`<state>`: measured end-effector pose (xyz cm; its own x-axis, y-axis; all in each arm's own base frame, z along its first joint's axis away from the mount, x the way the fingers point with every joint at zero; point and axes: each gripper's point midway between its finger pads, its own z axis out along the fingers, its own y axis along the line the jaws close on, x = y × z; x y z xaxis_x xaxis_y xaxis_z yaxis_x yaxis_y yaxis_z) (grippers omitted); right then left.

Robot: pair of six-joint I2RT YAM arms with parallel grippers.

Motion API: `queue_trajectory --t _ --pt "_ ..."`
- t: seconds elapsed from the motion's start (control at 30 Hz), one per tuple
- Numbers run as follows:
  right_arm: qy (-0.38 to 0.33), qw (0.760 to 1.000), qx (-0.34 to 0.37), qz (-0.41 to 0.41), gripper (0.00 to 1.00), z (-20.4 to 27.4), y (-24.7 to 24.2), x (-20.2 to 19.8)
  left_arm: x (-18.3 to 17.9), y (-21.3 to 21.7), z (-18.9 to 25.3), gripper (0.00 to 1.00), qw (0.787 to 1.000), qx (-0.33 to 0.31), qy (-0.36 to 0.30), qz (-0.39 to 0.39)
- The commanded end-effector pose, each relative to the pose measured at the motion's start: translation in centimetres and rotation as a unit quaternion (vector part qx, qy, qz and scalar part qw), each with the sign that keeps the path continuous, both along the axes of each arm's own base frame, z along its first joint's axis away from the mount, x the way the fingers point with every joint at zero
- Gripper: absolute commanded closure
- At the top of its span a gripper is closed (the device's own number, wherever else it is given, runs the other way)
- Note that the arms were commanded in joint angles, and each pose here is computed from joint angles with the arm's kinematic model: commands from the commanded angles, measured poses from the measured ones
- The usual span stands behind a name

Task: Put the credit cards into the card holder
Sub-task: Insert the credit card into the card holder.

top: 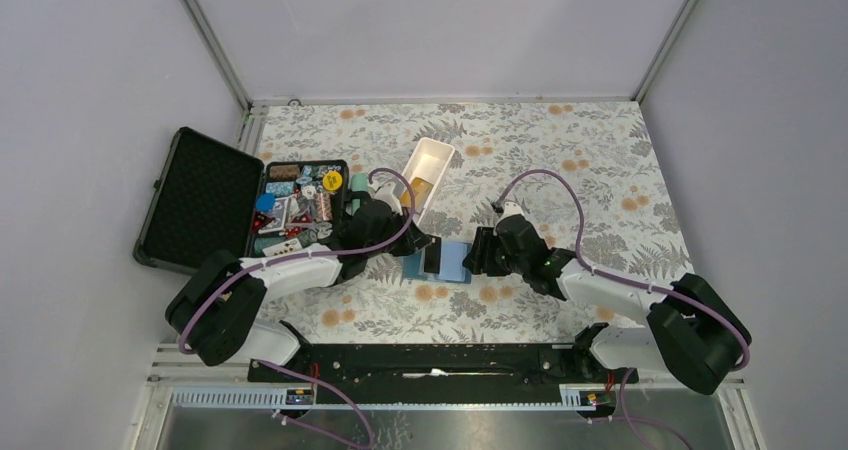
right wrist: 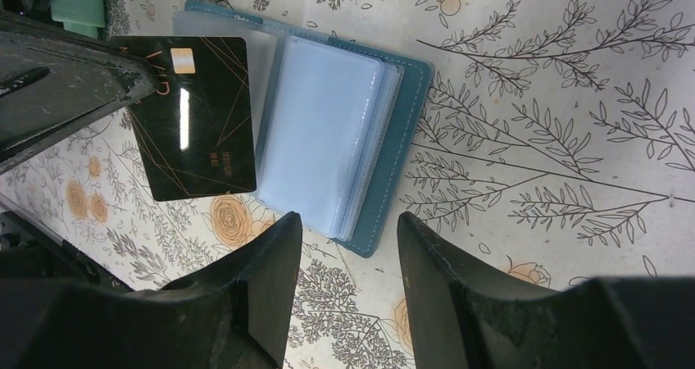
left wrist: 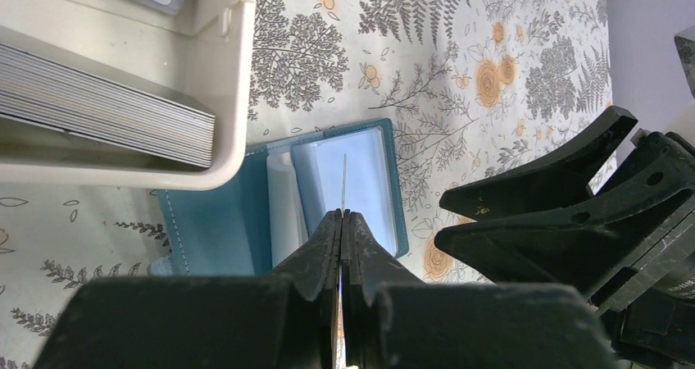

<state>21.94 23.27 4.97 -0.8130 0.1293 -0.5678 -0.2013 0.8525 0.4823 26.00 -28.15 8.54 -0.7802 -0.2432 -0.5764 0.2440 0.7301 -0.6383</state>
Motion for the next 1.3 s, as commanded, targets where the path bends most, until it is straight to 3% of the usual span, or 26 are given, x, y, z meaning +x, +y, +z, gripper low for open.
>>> queue_trajectory --t 0.0,0.87,1.27 --pt "-0.014 1.000 0.026 0.001 0.47 1.6 1.4 1.2 1.6 -0.3 2.1 1.00 1.000 -0.014 -0.022 0.018" --pt "0.020 1.000 0.014 0.010 0.54 0.0 1.9 0.9 1.6 -0.3 1.2 1.00 0.998 -0.054 0.012 0.014" --pt "0.025 1.000 0.011 0.011 0.56 -0.2 1.9 0.8 1.4 0.3 0.2 1.00 0.999 -0.033 0.017 0.016"
